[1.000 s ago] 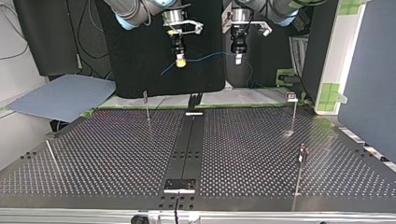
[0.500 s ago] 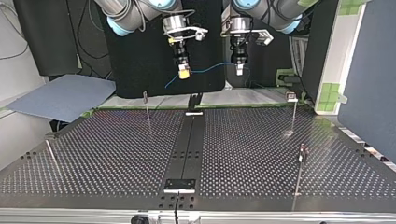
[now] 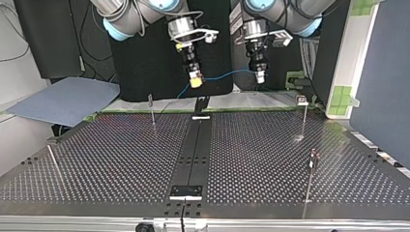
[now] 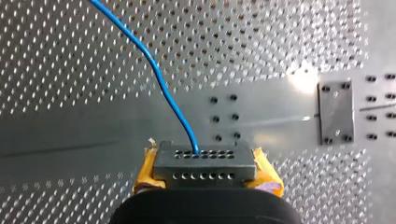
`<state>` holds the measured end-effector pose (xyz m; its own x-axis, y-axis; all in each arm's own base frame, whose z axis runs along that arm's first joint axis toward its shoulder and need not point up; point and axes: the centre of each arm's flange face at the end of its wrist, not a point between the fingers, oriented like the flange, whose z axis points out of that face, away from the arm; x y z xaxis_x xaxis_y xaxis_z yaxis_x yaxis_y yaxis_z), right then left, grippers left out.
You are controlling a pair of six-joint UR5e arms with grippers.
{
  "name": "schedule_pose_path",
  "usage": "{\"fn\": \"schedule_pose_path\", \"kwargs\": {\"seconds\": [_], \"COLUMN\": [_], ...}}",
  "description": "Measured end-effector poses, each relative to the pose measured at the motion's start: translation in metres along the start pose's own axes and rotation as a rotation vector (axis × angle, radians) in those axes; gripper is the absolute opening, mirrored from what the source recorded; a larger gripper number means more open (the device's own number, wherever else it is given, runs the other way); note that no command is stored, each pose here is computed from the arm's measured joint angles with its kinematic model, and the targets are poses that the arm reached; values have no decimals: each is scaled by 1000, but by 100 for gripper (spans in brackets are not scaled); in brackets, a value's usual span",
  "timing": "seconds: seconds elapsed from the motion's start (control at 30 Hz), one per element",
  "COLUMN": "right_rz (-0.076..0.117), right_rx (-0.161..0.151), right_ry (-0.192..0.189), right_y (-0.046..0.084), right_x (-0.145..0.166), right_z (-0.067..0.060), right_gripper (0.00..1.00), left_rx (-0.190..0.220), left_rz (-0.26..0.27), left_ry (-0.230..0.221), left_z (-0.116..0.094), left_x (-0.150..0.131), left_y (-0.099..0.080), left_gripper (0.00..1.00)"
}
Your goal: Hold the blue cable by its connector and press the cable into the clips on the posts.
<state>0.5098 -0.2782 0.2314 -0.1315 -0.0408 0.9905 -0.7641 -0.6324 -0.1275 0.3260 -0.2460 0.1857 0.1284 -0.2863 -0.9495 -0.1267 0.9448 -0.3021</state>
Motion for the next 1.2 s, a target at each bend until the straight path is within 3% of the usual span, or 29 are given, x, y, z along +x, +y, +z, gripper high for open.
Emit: {"fn": "schedule_pose_path", "kwargs": {"seconds": [0.3, 0.57, 0.8, 1.2], "right_rz": [16, 27, 18, -7], "right_rx": [83, 117, 141, 167], "right_ry": [15, 13, -24, -29], "right_y": [-14, -19, -27, -45], "right_x": [21, 25, 20, 52], "right_z": [19, 38, 52, 69], "right_gripper": [0, 0, 0, 0], "left_rx": [-21, -79, -96, -127], "left_rz": [-91, -134, -147, -156], "left_ry": [-64, -114, -158, -221], "left_z": [21, 29, 40, 49], "left_x": [-43, -82, -118, -178], "left_y": [-16, -18, -22, -20], "left_gripper": [0, 0, 0, 0]}}
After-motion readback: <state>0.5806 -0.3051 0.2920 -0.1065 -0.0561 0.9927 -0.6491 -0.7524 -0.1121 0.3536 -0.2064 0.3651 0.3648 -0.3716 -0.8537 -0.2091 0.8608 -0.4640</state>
